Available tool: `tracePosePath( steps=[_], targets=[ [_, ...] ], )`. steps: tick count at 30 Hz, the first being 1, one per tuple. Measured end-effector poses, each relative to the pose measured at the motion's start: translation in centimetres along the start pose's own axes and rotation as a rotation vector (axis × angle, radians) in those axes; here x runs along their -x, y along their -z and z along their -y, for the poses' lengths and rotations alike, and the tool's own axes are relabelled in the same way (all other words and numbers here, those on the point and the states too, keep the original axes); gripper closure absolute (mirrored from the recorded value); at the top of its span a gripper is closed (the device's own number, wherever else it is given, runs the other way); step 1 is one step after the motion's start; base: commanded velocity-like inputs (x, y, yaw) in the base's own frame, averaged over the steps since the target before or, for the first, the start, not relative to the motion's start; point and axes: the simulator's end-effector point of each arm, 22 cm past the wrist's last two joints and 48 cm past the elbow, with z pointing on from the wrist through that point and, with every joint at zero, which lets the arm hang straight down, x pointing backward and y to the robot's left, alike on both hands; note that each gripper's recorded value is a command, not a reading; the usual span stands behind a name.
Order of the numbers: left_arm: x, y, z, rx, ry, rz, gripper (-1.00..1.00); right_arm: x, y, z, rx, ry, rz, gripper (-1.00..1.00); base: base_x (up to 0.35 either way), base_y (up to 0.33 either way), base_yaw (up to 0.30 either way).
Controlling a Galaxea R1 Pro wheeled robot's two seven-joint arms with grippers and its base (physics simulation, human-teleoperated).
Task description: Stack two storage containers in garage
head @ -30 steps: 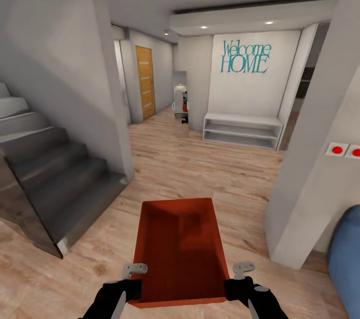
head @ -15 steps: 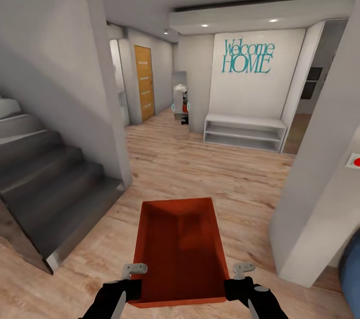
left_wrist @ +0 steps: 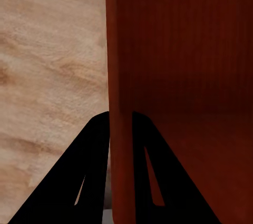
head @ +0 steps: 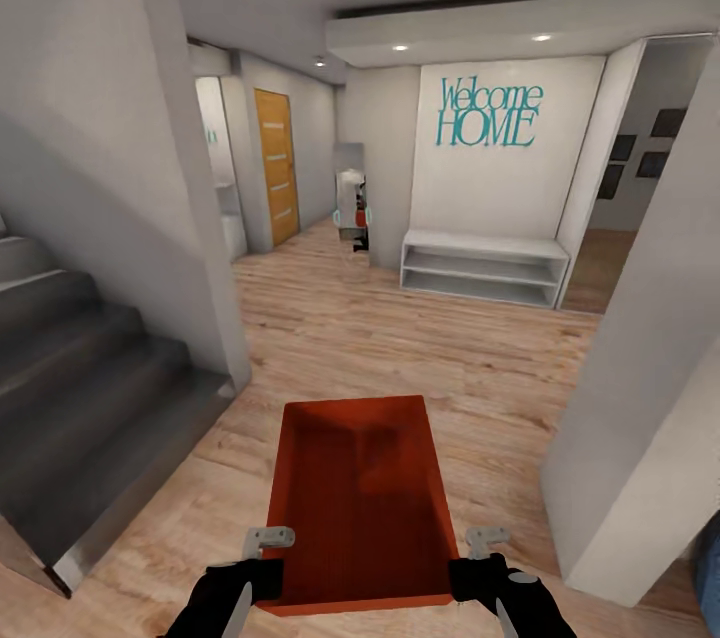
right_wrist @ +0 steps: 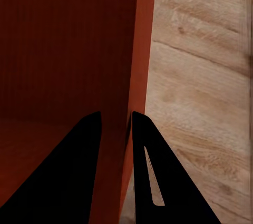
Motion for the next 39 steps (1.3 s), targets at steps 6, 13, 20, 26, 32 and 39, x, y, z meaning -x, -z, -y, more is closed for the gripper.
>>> tracePosePath(
  steps=[6, 13, 20, 26, 32, 39],
  targets=[
    [0.0, 0.0, -0.02, 0.0, 0.0, 0.0, 1.0, 0.0, -0.01, -0.02, 0.0, -0.001, 0.0, 1.0, 0.323, 0.0, -0.032],
    [0.0, 0.0, -0.02, 0.0, 0.0, 0.0, 1.0, 0.0, -0.01, -0.02, 0.0, 0.0, 0.0, 1.0, 0.323, 0.0, -0.001],
    [0.0, 0.0, -0.04, 0.0, 0.0, 0.0, 1.0, 0.01, -0.01, -0.04, 0.0, 0.0, 0.0, 1.0, 0.323, 0.0, 0.0],
    [0.0, 0.0, -0.01, 0.0, 0.0, 0.0, 1.0, 0.0, -0.01, -0.01, 0.0, -0.001, 0.0, 1.0, 0.323, 0.0, 0.0],
    [0.13, 0.0, 0.02, -0.002, 0.002, 0.006, 1.0, 0.24, 0.05, 0.02, -0.002, 0.003, 0.005, 1.0, 0.323, 0.0, 0.0],
    [0.16, 0.0, 0.02, -0.003, 0.003, 0.008, 1.0, 0.32, 0.06, 0.02, -0.003, 0.005, 0.007, 1.0, 0.323, 0.0, 0.0]
  ],
)
